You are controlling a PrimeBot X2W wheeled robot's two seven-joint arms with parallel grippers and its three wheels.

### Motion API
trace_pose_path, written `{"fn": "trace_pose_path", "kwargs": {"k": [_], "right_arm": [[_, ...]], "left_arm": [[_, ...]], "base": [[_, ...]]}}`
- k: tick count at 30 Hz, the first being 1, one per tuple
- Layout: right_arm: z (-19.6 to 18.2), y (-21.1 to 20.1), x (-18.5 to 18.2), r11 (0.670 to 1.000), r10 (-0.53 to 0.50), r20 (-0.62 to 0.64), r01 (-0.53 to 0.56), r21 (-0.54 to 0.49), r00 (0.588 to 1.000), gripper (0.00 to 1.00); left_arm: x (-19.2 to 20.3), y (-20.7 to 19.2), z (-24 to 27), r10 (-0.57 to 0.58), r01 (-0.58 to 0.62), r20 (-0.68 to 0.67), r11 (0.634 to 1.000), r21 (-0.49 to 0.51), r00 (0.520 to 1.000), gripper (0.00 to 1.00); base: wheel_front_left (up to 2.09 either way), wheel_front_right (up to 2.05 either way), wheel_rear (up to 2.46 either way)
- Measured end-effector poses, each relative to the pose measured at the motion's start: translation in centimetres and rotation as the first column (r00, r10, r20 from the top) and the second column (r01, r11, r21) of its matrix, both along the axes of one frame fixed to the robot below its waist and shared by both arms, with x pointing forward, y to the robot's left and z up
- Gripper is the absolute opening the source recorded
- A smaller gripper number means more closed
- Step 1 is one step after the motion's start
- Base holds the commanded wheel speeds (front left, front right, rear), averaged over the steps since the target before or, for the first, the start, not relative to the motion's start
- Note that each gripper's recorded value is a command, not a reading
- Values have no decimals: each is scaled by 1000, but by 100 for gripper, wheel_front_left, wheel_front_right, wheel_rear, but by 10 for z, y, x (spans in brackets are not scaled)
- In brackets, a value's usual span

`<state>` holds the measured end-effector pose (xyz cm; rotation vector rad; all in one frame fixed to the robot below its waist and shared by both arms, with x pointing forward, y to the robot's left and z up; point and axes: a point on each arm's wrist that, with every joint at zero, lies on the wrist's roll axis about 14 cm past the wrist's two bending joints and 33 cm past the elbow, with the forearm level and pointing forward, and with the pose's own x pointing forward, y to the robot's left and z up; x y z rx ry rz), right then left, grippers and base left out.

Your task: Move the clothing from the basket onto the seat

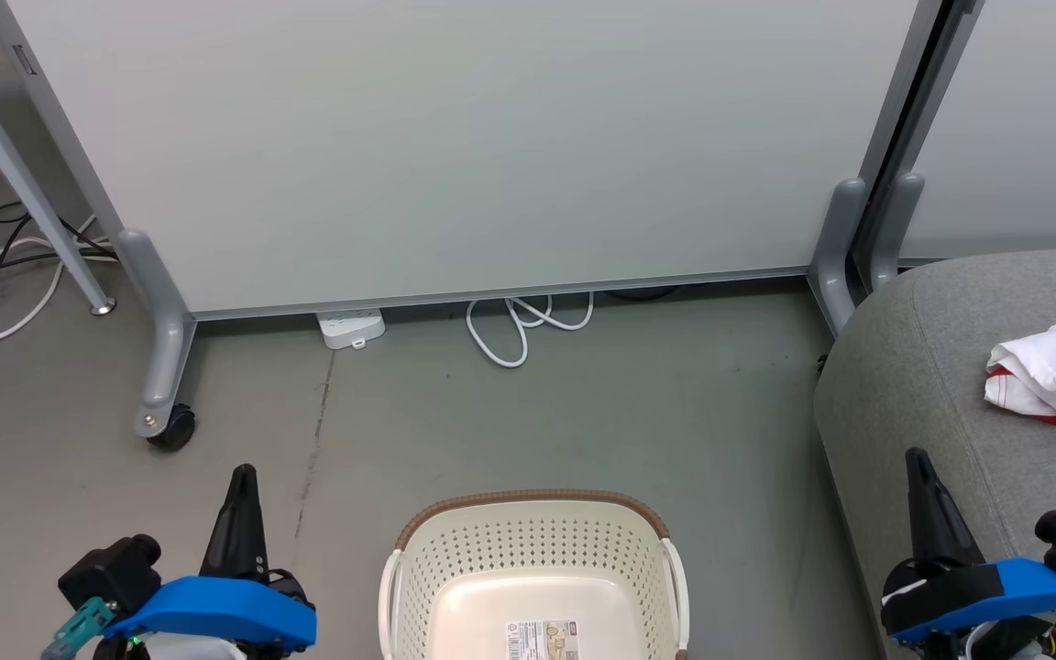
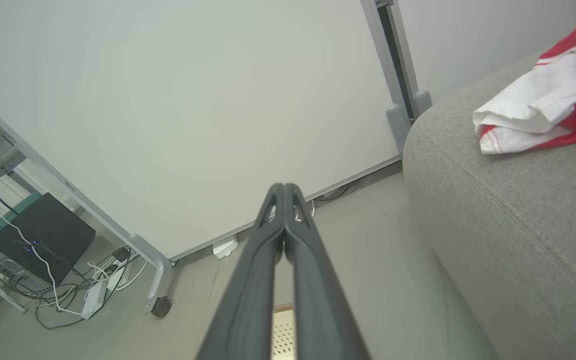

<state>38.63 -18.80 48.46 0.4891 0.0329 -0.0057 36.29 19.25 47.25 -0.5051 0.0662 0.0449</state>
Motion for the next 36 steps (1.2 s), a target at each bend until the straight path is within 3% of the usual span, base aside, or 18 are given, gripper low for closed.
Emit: {"fn": "trace_pose_path", "kwargs": {"k": [15, 36], "right_arm": [[-1, -5, 0, 974, -29, -24, 33, 224, 999, 0], [1, -8, -1, 879, -42, -42, 56, 474, 998, 0]], "left_arm": [[4, 6, 2, 39, -41, -13, 974, -223, 999, 0], [10, 9, 8, 57, -56, -12, 882, -468, 998, 0]], "base": [[0, 0, 0], [0, 0, 0]]}}
